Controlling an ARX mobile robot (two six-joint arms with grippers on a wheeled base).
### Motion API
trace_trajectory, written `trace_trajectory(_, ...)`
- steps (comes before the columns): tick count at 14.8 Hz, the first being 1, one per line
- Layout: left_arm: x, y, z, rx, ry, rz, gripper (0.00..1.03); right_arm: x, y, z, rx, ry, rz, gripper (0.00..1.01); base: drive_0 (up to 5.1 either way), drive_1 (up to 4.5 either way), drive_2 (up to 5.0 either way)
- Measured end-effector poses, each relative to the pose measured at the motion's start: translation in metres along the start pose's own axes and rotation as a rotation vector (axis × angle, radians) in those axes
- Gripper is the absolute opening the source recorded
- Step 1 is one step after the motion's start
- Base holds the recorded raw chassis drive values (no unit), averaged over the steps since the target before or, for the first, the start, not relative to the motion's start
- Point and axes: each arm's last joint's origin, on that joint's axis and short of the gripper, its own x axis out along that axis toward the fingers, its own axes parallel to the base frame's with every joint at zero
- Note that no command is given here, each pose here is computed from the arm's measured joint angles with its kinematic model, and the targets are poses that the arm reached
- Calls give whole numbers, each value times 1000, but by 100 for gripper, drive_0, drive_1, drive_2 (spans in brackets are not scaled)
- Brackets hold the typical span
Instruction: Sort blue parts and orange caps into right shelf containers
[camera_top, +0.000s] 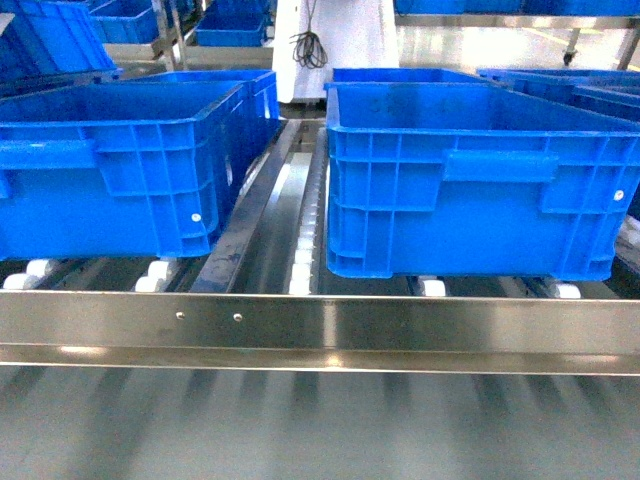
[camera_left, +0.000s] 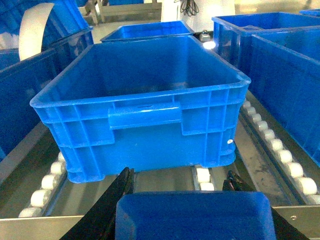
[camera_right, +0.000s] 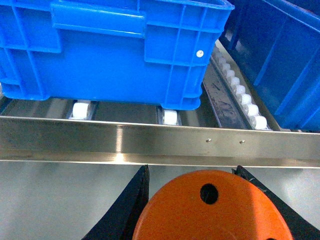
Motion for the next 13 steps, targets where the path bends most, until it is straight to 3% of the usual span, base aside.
trace_trajectory(13, 0, 0, 0, 0, 0, 0, 44, 0, 0, 0, 0, 0, 0, 43, 0, 0, 0)
